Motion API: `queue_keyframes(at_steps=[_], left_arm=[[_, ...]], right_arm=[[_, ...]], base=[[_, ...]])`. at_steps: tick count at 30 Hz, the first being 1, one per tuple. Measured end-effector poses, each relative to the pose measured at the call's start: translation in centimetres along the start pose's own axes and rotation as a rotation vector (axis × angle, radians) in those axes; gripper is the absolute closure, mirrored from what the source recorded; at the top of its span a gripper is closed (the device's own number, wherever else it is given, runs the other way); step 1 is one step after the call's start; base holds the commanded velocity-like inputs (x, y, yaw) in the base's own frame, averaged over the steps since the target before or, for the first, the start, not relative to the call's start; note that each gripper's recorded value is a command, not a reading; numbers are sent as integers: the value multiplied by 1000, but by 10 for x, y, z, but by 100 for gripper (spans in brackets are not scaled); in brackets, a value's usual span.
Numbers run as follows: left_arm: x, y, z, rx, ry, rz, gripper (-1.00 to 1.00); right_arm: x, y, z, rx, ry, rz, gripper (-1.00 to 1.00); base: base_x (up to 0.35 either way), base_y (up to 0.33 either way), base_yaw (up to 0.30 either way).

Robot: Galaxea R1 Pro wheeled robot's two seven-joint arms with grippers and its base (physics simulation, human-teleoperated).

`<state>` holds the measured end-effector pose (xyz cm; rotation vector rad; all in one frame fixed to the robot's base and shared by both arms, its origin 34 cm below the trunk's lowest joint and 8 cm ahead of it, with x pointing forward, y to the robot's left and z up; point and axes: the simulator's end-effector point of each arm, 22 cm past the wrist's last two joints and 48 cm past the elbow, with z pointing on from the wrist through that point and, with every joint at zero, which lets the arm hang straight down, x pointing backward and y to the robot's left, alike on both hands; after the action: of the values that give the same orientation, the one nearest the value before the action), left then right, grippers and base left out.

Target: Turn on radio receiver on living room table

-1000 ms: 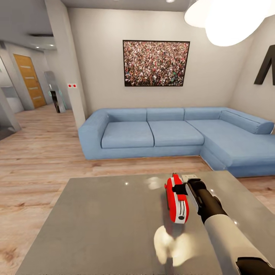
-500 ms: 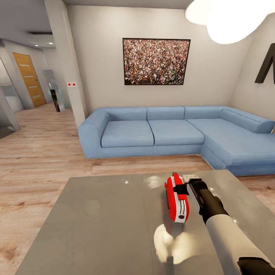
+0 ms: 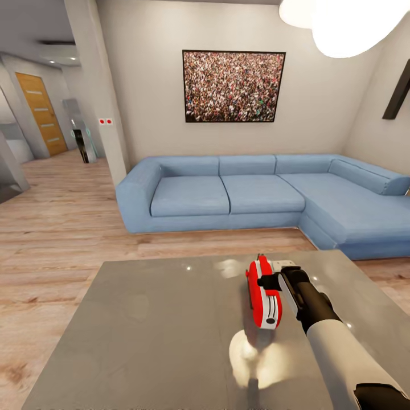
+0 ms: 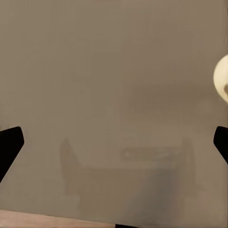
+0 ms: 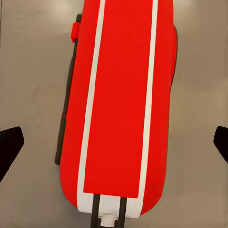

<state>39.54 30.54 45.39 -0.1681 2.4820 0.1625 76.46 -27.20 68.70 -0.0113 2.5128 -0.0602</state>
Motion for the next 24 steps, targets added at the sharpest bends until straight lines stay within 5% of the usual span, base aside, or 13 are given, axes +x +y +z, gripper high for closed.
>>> queue_keyframes(at_steps=[24], left_arm=[[15, 1, 1, -3, 38, 7, -100]], right_arm=[[17, 1, 18, 0, 39, -1, -100]], base=[[0, 0, 0]])
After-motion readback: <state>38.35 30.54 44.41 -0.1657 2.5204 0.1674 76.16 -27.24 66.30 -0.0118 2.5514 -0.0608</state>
